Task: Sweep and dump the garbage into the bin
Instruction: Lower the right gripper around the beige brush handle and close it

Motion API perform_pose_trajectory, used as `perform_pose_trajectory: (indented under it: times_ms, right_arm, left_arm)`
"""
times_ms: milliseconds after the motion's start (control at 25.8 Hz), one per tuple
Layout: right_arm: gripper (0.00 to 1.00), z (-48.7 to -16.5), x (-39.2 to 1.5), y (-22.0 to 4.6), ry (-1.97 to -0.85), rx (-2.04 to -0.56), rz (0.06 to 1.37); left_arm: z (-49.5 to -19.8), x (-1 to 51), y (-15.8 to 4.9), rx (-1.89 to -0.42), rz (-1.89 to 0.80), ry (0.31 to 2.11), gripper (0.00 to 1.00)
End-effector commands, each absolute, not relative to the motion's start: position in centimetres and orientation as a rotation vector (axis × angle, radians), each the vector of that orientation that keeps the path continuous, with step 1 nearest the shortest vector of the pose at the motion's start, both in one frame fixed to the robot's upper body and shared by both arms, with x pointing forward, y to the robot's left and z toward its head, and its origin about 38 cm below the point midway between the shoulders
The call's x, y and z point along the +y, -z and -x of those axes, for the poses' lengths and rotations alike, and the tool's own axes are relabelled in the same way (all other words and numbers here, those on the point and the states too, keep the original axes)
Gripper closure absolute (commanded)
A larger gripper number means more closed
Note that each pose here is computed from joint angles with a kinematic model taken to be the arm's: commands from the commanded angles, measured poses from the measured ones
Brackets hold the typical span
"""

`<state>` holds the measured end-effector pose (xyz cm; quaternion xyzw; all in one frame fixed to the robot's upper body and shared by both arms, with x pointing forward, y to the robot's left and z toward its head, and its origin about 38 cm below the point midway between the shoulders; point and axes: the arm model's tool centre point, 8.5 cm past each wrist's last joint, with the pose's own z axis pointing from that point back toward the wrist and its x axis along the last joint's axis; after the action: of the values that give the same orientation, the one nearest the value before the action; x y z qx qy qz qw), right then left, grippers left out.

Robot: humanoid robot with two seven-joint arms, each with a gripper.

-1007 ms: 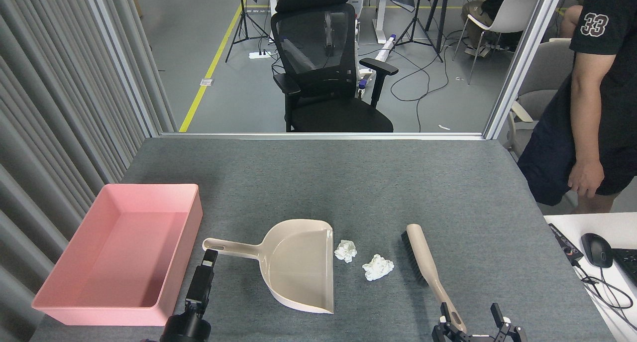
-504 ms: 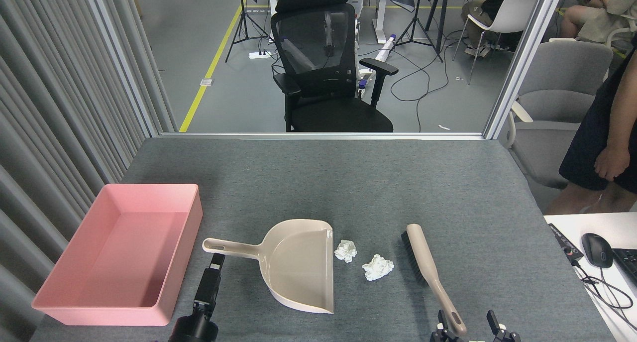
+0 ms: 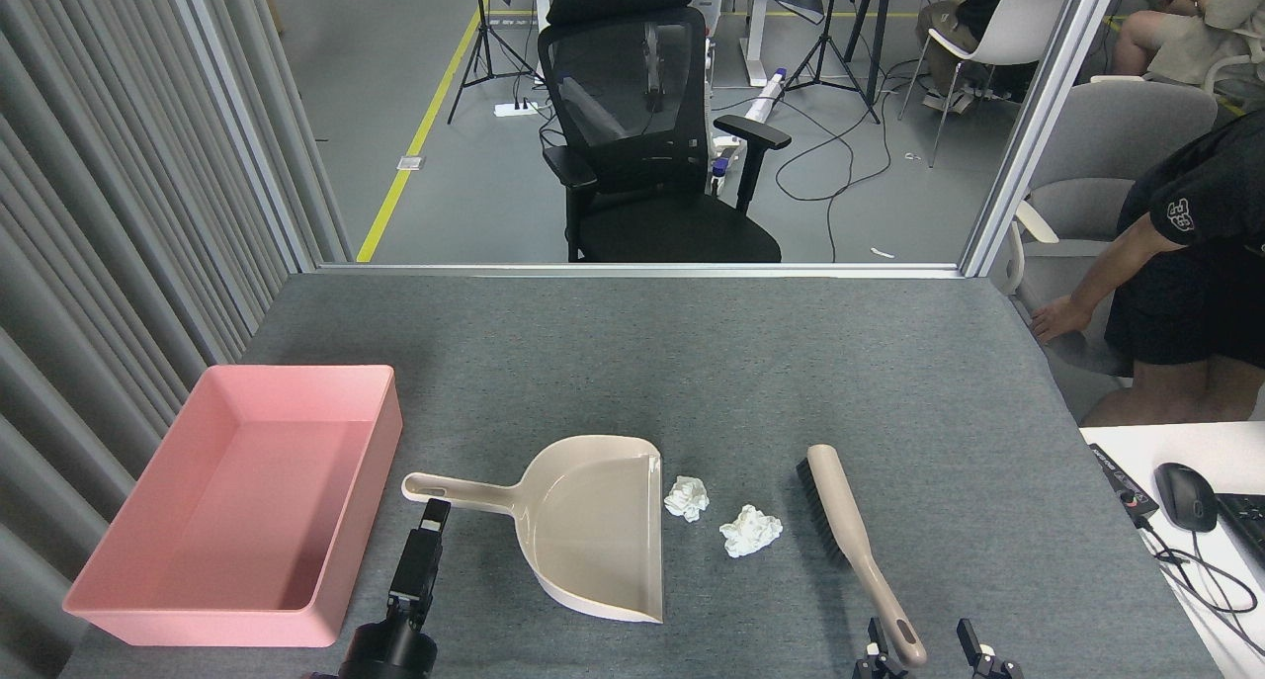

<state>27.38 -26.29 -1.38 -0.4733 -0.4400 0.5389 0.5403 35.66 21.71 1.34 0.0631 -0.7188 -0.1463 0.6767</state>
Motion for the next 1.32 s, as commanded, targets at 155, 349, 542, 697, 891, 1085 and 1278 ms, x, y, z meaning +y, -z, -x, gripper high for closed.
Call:
perform_pose_trajectory:
  times_ms: [155, 349, 542, 697, 891, 1085, 1278]
  right_arm:
    - [0.28, -27.3, -26.2, 1.9, -1.291, -1.039, 1.112]
    - [0.29, -27.8, -26.2, 1.6, -1.288, -1.047, 1.12]
    - [0.32, -27.9, -25.5, 1.6, -1.299, -1.064, 1.112]
    - [0.41, -27.9, -25.4, 1.6, -1.301, -1.066, 1.11]
    - [0.45, -27.9, -25.1, 1.6, -1.308, -1.08, 1.097]
    - [0.44, -27.9, -25.2, 1.7, -1.307, -1.079, 1.093]
    - [0.43, -27.9, -25.0, 1.7, -1.307, -1.084, 1.086]
  left_arm:
    - [-36.0, 21.6, -1.7, -1.627, -0.141, 0.328, 0.01]
    - [-36.0, 21.5, -1.8, -1.638, -0.139, 0.33, 0.01]
    - [-36.1, 21.5, -1.8, -1.639, -0.139, 0.33, 0.01]
    - [-36.2, 21.5, -1.9, -1.642, -0.14, 0.33, 0.01]
    - [-36.4, 21.5, -2.1, -1.647, -0.14, 0.33, 0.01]
    - [-36.4, 21.5, -2.1, -1.647, -0.14, 0.33, 0.01]
    - [-36.4, 21.6, -2.1, -1.646, -0.143, 0.334, 0.01]
